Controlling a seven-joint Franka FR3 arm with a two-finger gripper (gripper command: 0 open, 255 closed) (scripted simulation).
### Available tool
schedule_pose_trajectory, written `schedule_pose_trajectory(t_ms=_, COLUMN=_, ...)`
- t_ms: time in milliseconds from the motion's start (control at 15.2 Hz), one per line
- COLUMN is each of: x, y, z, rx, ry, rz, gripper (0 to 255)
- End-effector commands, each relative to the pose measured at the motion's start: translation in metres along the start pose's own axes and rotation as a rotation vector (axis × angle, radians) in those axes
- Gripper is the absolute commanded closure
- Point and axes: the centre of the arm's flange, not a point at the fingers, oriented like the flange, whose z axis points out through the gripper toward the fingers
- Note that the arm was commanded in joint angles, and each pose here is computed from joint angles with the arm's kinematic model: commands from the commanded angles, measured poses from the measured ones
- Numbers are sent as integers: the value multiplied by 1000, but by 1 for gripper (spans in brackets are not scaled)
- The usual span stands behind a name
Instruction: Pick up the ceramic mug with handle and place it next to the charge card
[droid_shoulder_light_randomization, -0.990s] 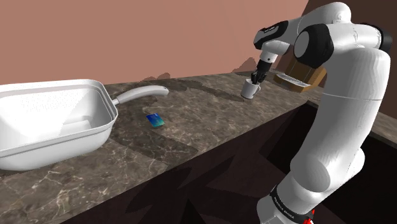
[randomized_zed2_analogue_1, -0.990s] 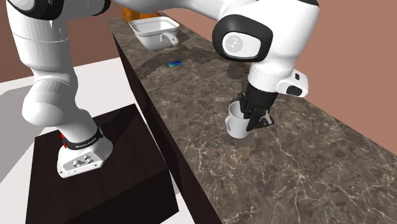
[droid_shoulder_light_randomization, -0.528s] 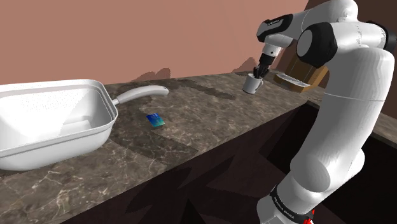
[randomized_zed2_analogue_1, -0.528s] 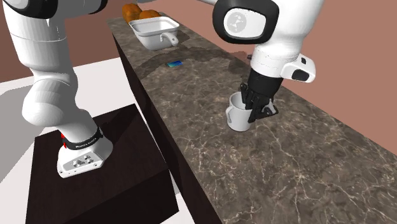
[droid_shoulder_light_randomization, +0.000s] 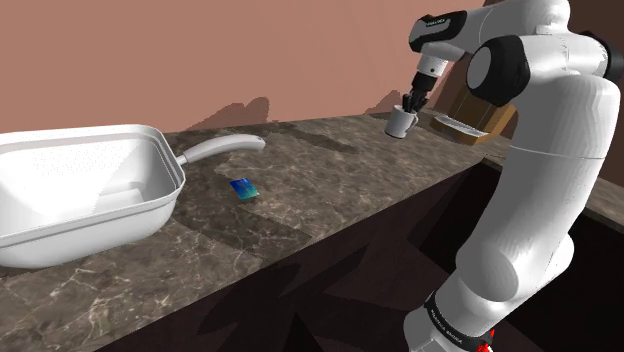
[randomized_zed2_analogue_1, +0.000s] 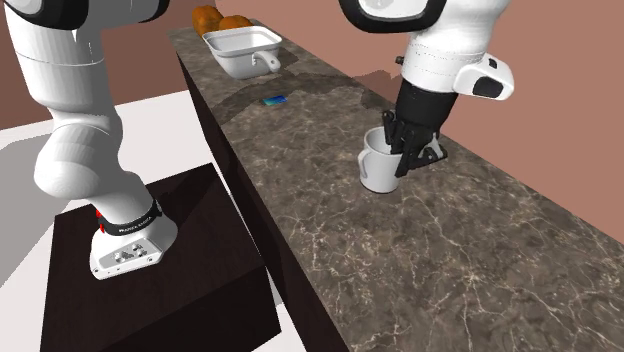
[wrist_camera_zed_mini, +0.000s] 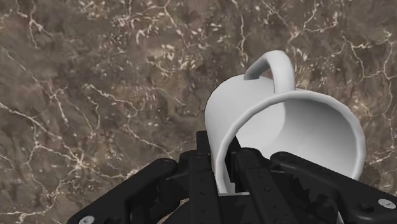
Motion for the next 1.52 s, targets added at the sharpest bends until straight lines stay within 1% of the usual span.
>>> schedule_pose_trajectory(t_ms=0, x=0, y=0, z=-12, rx=0, ry=0, rz=0, gripper=255)
schedule_pose_trajectory(t_ms=726, x=-1, y=-4, z=-68, rx=0, ry=0, rz=0, gripper=255)
schedule_pose_trajectory(t_ms=1452, x=-48, y=-141, z=-59, rx=0, ry=0, rz=0, gripper=255)
